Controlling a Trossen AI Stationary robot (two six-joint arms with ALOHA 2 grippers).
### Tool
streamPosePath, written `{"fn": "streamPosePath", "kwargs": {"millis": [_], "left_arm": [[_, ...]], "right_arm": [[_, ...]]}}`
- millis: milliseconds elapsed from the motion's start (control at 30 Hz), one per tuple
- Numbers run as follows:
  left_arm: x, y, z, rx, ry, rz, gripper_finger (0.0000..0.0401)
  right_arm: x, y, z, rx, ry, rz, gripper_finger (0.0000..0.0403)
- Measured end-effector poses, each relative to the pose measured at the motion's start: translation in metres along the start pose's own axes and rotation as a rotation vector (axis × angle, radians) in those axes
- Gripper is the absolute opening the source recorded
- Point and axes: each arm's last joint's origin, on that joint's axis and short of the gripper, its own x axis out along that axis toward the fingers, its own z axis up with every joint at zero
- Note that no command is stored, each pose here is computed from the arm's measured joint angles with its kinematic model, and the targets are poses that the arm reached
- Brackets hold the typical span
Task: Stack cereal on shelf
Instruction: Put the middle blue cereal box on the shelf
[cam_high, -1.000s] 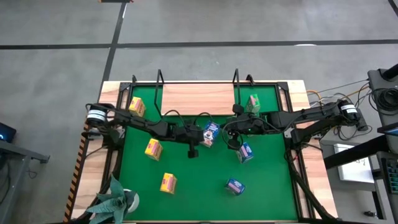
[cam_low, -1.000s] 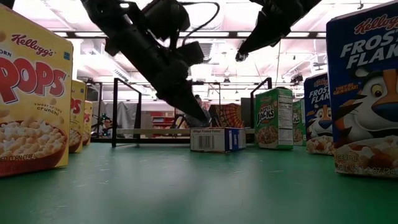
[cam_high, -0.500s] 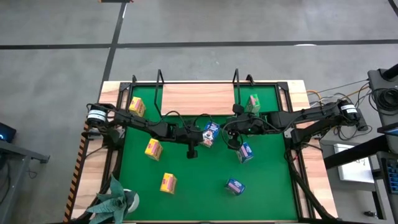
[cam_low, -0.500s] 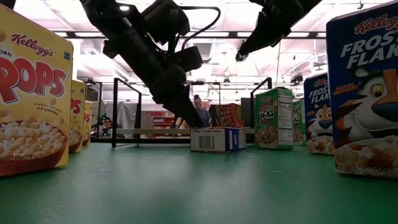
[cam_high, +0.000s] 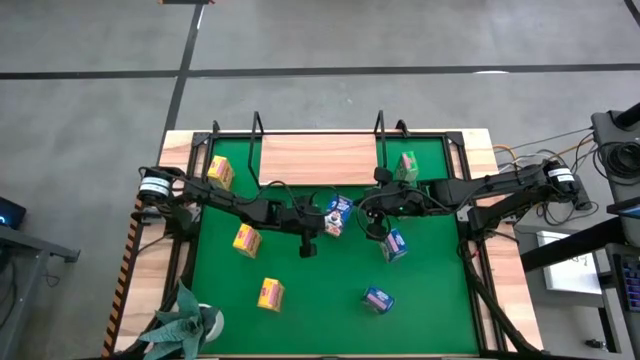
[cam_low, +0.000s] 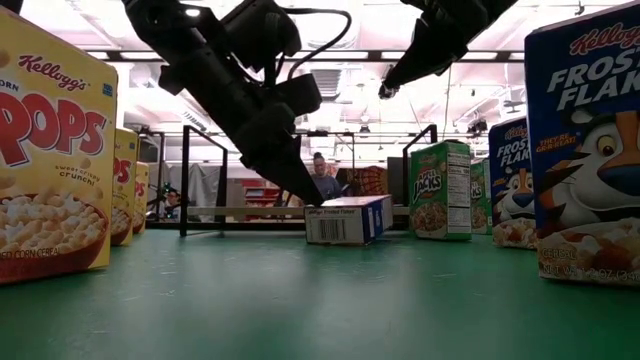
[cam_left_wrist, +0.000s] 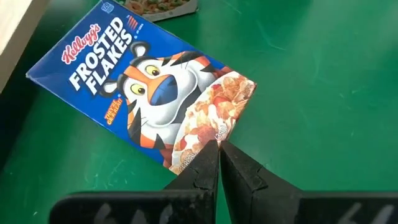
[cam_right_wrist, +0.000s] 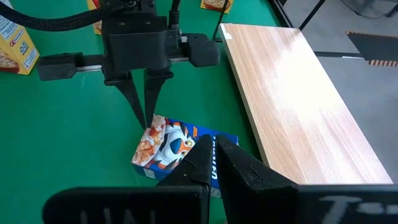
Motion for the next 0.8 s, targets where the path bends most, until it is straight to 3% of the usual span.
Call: {"fn": "streamPosePath", "kwargs": {"millis": [567,800], "left_arm": [[0.0013,-0.0048,-0.0091,-0.054,0.018,-0.019,0.0],[-0.0013,-0.0063,-0.0012,0.018,-0.063,-0.022,0.0]], "right_arm": [[0.0001,0.0,0.0004,0.016,-0.004,0.0,0.0009],[0.0001,0.0,0.0004,0.016,-0.004,0.0,0.0009]]}}
